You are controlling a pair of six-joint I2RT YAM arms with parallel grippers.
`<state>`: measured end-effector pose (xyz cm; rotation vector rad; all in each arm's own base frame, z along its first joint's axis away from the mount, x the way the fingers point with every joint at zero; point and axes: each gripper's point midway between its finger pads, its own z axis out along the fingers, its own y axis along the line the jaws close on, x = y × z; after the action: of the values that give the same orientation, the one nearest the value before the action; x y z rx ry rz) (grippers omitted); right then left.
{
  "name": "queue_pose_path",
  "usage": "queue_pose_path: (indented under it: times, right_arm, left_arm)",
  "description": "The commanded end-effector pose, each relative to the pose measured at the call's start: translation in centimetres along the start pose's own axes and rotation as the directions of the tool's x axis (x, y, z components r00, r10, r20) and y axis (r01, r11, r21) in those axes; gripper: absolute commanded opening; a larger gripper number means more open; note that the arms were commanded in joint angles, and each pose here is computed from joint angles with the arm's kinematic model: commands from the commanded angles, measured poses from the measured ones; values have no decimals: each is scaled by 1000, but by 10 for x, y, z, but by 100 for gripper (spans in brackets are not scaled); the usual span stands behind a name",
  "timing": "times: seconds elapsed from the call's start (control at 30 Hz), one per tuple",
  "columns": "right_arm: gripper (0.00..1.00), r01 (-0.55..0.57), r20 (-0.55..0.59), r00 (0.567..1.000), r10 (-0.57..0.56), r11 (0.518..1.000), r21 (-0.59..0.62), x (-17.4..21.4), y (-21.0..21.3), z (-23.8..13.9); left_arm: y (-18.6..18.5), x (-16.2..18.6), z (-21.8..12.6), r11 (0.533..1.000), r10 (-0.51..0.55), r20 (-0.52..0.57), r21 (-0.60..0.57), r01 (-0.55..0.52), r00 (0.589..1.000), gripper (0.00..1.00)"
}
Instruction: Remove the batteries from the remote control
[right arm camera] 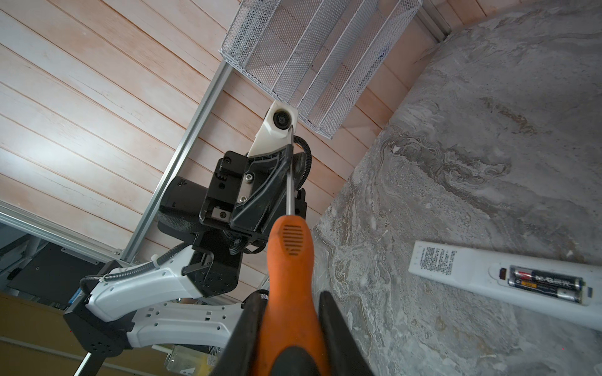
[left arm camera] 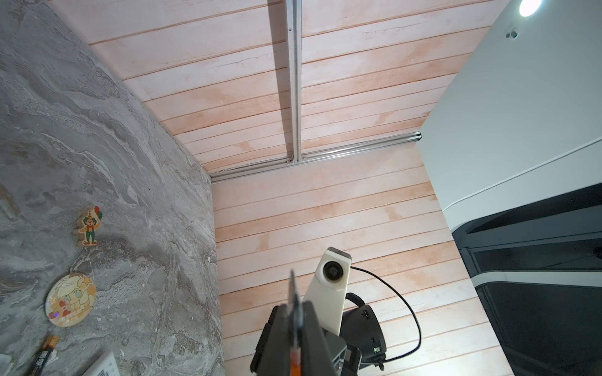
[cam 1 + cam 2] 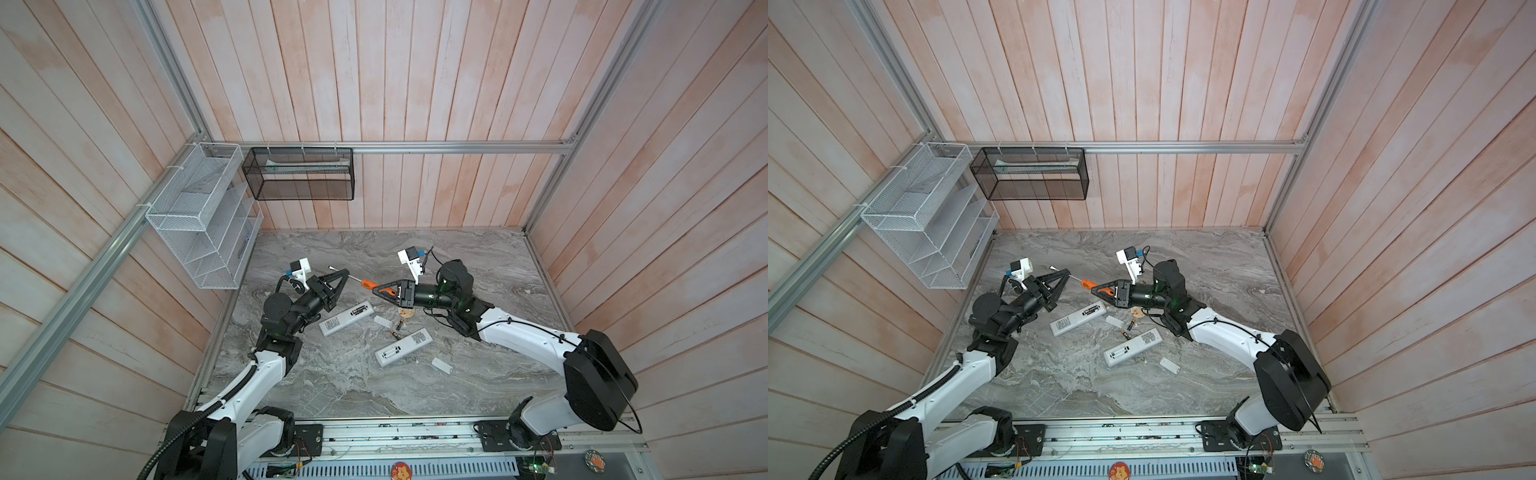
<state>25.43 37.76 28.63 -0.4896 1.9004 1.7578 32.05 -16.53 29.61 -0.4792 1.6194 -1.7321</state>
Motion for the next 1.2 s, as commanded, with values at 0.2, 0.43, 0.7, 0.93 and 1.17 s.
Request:
queue_pose_path:
  times: [0.2, 0.43, 0.7, 0.93, 1.17]
  right_arm:
    - [1, 55, 42, 998, -57, 997, 46, -18, 4, -15]
    - [0, 32, 1, 999, -34, 952, 304, -24, -38, -68]
    - [0, 47, -91, 996, 2, 841, 539, -10, -75, -127]
    - [0, 31, -55, 998, 2, 805, 592, -5, -80, -162]
    - [0, 20, -45, 999, 7, 820, 572, -1, -80, -167]
  left_arm:
    - [5, 9, -11, 993, 97, -49, -59, -100, 994, 37]
    - [47, 21, -34, 851, 309, -280, -344, -396, 909, 92]
    - [127, 31, -39, 541, 282, -670, -480, -691, 687, 100]
    - [161, 43, -38, 297, 295, -921, -165, -941, 254, 100]
    - [215, 56, -60, 242, 172, -985, 59, -969, -17, 100]
